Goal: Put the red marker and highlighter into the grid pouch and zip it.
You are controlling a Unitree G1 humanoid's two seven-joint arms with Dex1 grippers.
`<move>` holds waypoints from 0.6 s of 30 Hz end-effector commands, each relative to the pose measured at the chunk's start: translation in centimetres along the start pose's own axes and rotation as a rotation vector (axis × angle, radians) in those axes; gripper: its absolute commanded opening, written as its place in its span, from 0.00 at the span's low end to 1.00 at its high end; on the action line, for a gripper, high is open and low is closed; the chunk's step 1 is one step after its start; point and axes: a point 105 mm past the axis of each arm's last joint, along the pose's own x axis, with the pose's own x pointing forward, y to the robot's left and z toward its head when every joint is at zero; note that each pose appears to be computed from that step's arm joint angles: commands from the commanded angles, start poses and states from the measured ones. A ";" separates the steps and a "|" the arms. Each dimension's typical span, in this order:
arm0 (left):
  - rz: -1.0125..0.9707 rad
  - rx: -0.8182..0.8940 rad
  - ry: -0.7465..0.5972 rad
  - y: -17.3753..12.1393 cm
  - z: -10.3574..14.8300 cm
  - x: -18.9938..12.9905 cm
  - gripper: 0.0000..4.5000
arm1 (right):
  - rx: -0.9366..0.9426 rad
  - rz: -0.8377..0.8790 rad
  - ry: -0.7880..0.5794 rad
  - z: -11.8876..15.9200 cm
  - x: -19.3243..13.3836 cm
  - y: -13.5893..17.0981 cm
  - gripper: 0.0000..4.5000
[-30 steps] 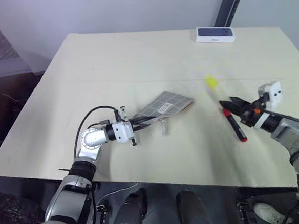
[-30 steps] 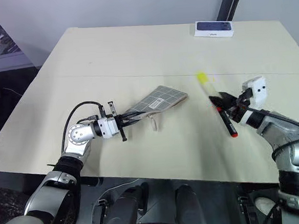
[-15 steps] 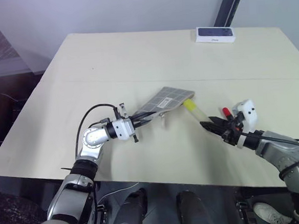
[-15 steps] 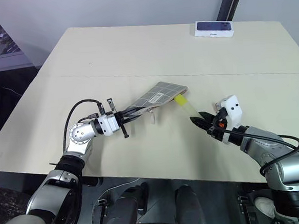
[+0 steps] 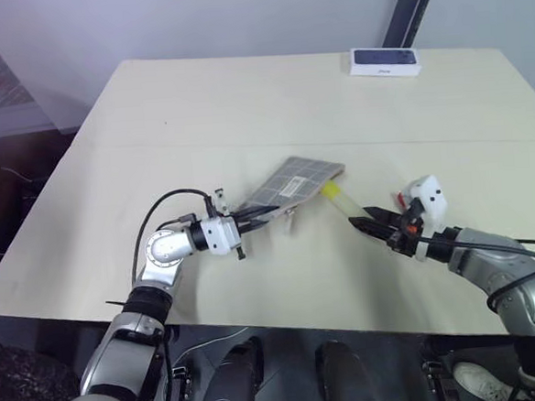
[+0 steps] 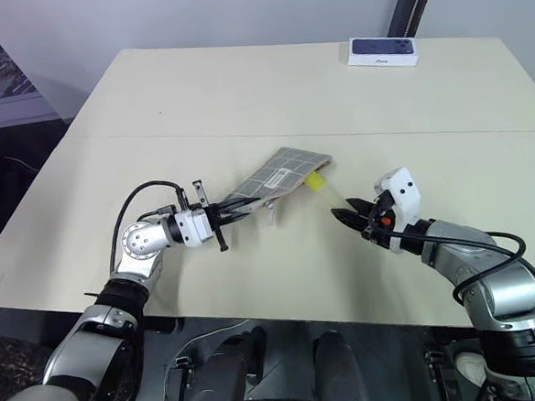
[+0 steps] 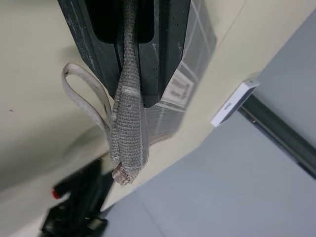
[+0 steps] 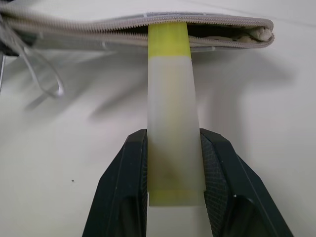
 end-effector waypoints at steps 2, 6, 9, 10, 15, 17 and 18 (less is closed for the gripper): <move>-0.049 0.046 -0.052 0.3 1.1 0.2 0.00 | -0.206 0.104 0.009 1.8 -0.1 1.7 0.20; -0.069 0.045 -0.066 0.7 1.4 0.1 0.00 | -0.280 0.107 0.098 1.3 0.2 1.4 0.20; -0.072 0.052 -0.083 1.0 1.7 0.1 0.00 | -0.301 0.106 0.091 1.4 0.2 1.2 0.20; -0.075 0.053 -0.088 1.0 1.8 0.1 0.00 | -0.326 0.114 0.090 1.5 0.1 1.3 0.20; -0.125 0.039 -0.126 0.4 2.3 0.1 0.00 | -0.424 0.215 0.074 1.9 0.6 3.0 0.20; -0.127 0.022 -0.139 0.4 2.4 0.3 0.00 | -0.447 0.247 0.072 2.0 1.0 3.6 0.20; -0.130 0.014 -0.145 0.3 2.5 0.3 0.00 | -0.450 0.258 0.074 2.1 1.2 3.8 0.20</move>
